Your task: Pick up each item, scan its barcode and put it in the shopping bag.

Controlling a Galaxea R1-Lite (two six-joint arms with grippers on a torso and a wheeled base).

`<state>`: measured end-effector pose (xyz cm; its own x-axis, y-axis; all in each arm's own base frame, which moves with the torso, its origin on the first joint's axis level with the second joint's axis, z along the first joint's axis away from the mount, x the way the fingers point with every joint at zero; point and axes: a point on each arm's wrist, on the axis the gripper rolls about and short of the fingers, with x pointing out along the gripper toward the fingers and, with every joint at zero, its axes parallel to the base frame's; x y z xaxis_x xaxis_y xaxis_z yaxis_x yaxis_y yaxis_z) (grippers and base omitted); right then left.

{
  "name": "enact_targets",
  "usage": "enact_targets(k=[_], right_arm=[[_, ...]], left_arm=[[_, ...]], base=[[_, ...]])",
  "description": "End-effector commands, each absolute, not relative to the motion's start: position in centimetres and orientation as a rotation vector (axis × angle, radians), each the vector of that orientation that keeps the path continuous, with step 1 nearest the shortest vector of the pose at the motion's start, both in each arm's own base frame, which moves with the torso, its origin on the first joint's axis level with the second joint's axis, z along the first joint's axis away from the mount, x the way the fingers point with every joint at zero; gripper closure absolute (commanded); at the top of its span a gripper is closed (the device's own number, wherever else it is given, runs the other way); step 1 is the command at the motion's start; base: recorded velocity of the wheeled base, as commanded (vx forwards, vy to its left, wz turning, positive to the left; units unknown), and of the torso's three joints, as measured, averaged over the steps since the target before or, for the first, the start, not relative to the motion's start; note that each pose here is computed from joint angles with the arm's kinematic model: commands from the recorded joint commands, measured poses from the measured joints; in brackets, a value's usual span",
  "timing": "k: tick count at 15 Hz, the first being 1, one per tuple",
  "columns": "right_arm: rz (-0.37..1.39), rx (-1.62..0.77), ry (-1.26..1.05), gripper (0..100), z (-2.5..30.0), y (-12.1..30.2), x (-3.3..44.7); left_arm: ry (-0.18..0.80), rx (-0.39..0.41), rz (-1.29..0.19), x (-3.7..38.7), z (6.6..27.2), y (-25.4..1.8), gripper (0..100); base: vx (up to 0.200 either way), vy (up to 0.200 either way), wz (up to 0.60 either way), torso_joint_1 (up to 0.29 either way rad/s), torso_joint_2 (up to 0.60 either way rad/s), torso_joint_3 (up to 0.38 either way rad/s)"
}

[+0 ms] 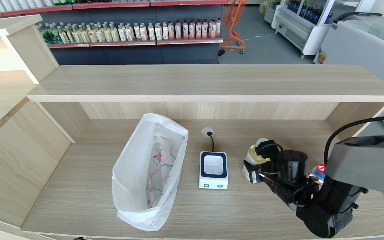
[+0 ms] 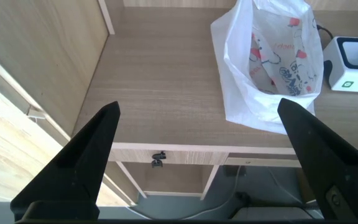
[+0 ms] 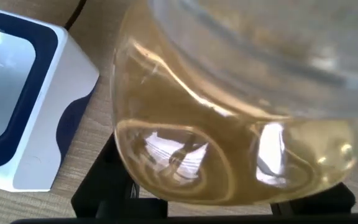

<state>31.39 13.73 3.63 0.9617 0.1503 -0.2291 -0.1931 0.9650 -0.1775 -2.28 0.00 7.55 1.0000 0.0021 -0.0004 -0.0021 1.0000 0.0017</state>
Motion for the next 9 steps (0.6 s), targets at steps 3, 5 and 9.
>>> enact_targets(k=[3, 5, 9], right_arm=[[0.238, -0.124, 0.133, 100, 6.8, 11.6, 32.5], [0.393, -0.002, 0.139, 100, 11.5, 10.1, 31.9], [0.84, 0.241, 0.278, 100, 17.8, 7.8, 28.5]], left_arm=[[0.0, 0.002, 0.003, -2.3, 7.5, 0.0, 0], [0.0, 0.002, 0.003, -2.3, 7.5, 0.0, 0], [0.0, 0.002, 0.003, -2.3, 7.5, 0.0, 0]], base=[[0.0, 0.0, 0.0, 0.0, 0.0, 0.0], [0.0, 0.0, 0.0, 0.0, 0.0, 0.0], [0.0, 0.0, 0.0, 0.0, 0.0, 0.0]])
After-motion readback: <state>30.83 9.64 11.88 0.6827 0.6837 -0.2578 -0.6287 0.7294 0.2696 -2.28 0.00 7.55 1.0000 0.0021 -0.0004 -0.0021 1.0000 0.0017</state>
